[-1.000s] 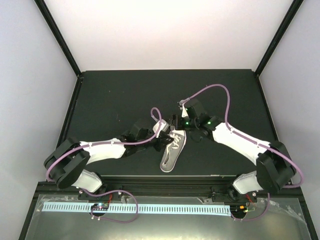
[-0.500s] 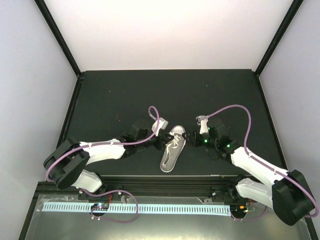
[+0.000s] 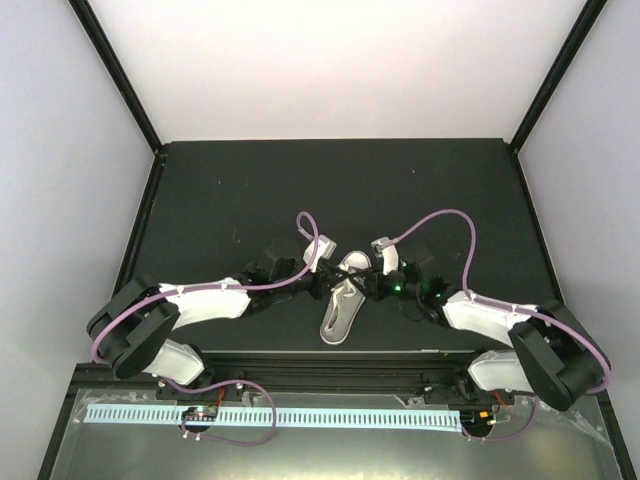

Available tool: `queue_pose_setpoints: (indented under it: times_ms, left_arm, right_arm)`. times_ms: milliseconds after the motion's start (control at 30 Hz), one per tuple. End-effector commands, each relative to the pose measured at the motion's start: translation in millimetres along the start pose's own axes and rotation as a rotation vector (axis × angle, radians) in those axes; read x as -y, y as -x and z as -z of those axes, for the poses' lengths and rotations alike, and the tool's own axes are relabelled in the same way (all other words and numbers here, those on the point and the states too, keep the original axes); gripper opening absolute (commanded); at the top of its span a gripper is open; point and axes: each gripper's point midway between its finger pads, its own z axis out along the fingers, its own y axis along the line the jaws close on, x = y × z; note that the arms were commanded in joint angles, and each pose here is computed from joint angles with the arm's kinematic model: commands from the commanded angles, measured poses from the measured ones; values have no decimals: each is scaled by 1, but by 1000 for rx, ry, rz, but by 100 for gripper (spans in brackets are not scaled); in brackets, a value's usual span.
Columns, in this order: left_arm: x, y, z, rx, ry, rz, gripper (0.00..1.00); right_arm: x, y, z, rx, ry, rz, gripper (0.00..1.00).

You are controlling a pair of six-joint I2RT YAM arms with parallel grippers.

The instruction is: Tie the shoes

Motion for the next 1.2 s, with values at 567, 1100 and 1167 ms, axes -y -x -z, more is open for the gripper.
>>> queue_pose_setpoints:
  times_ms: [567, 1100, 1167]
  left_arm:
    - [11, 15, -1, 34, -34, -24, 2]
    - [10, 14, 1, 30, -25, -23, 1]
    - [9, 14, 3, 32, -15, -24, 2]
  right_arm:
    - [-9, 17, -41, 44, 41, 132, 34]
    - [-10, 27, -45, 97, 55, 172, 4]
    - [-12, 30, -40, 121, 56, 172, 2]
